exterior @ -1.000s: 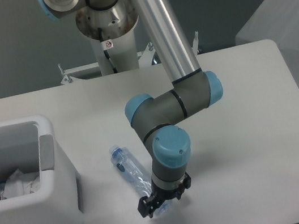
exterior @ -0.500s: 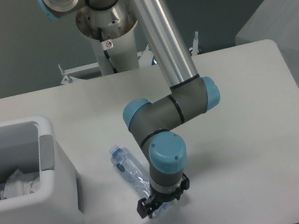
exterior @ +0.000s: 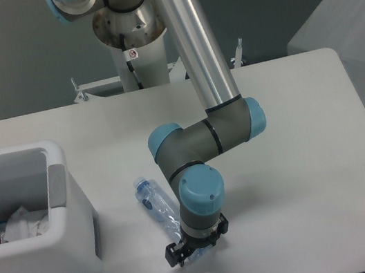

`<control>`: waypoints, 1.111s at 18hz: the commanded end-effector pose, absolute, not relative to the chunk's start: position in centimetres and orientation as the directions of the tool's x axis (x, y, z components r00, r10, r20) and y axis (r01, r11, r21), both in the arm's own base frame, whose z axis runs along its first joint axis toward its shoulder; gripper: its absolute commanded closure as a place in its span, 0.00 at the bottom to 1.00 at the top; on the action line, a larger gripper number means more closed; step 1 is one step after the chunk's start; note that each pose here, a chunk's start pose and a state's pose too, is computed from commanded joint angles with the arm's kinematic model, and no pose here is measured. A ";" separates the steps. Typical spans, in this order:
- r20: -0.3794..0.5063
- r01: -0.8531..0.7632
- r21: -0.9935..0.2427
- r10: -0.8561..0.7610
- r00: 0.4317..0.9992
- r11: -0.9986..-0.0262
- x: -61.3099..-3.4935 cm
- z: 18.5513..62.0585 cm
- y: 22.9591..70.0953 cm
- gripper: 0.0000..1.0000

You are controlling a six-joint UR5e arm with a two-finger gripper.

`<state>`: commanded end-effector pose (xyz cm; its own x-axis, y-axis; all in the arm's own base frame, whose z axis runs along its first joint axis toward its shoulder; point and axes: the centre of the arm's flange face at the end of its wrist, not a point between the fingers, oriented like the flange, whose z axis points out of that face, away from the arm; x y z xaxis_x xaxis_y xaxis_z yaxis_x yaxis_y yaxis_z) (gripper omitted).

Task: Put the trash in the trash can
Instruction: 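Close the gripper around the bottle's end and adjust the grip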

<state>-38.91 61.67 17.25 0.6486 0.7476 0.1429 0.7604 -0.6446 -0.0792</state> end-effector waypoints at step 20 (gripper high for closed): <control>0.142 0.750 -0.075 0.737 0.661 -0.658 -37.8 17.5 62.0 0.37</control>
<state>-37.83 61.96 17.46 0.6607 0.7370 0.1422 0.7496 -0.6576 -0.0751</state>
